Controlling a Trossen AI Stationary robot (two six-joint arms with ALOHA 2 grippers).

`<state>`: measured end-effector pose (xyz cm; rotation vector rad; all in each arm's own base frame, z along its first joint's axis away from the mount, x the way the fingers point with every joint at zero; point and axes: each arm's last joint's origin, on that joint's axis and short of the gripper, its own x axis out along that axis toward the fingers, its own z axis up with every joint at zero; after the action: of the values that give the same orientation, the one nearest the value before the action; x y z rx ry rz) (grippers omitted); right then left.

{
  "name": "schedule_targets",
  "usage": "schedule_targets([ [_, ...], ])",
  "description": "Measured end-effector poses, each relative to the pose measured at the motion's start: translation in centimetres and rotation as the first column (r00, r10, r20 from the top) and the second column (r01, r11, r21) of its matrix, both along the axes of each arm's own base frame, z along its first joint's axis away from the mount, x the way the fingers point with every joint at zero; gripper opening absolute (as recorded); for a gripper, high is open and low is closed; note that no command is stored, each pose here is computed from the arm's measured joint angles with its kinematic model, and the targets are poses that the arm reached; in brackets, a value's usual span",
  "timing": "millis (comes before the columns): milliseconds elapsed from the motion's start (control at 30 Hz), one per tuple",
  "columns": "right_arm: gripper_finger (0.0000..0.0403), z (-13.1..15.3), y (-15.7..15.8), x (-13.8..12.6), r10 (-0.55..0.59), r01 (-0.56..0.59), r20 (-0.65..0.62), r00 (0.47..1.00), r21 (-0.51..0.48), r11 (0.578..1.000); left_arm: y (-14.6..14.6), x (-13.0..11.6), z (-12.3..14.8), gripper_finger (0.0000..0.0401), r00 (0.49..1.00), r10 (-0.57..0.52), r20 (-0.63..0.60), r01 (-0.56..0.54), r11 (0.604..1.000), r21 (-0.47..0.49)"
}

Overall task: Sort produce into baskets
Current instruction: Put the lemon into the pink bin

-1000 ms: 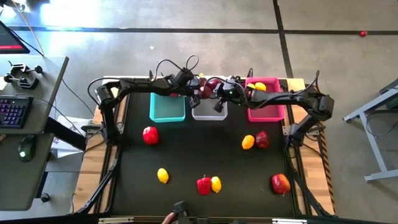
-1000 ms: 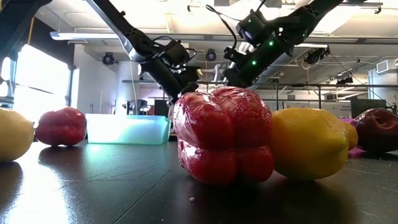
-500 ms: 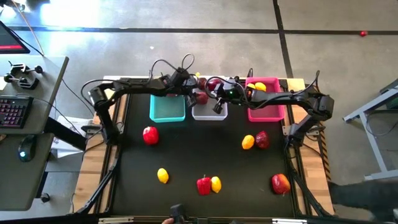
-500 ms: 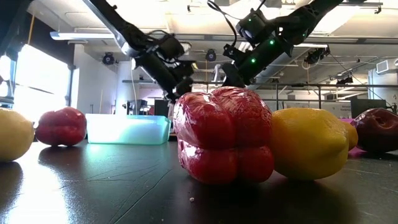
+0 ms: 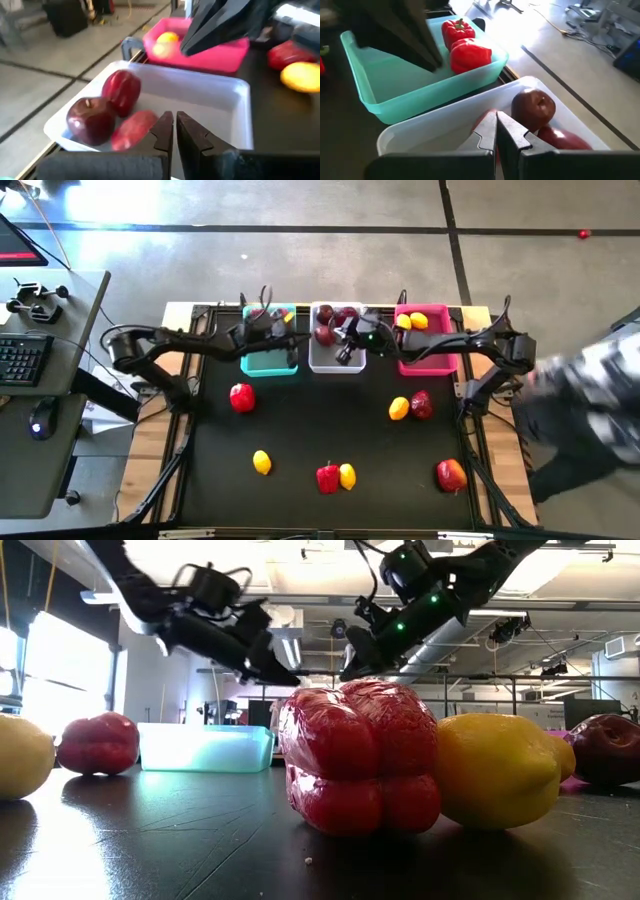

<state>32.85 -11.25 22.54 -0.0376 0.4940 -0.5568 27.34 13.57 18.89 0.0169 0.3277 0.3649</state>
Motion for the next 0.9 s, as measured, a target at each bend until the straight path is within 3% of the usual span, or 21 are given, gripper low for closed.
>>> schedule_targets([
  [233,0.0,-1.3,2.9,0.1,-0.131,0.136,-0.069,0.989,0.07,0.988,-2.9,-2.3,-0.2,0.0002,0.992,-0.051,0.117,0.048,0.999,0.024],
  [400,0.0,-2.9,4.8,-1.5,-0.219,0.271,-0.234,0.947,0.218,0.937,-4.0,-3.5,-0.9,0.0001,0.985,-0.06,0.164,0.059,0.998,0.007],
  [500,0.0,-2.9,6.6,-2.5,-0.208,0.301,-0.307,0.929,0.298,0.906,-4.2,-4.0,-1.0,0.0001,0.977,-0.065,0.203,0.062,0.998,0.024],
  [667,0.0,-1.6,9.5,-4.9,-0.038,0.238,-0.428,0.903,0.425,0.873,-4.3,-4.1,-1.1,0.0001,0.976,-0.066,0.207,0.062,0.998,0.03],
  [767,0.0,-0.9,10.9,-6.6,0.089,0.203,-0.503,0.86,0.496,0.845,-4.3,-4.1,-1.1,0.0001,0.976,-0.066,0.207,0.061,0.998,0.031],
  [900,0.002,-1.2,12.9,-8.7,0.299,0.109,-0.66,0.69,0.503,0.857,-4.2,-4.1,-1.1,0.0001,0.976,-0.062,0.207,0.057,0.998,0.029],
])
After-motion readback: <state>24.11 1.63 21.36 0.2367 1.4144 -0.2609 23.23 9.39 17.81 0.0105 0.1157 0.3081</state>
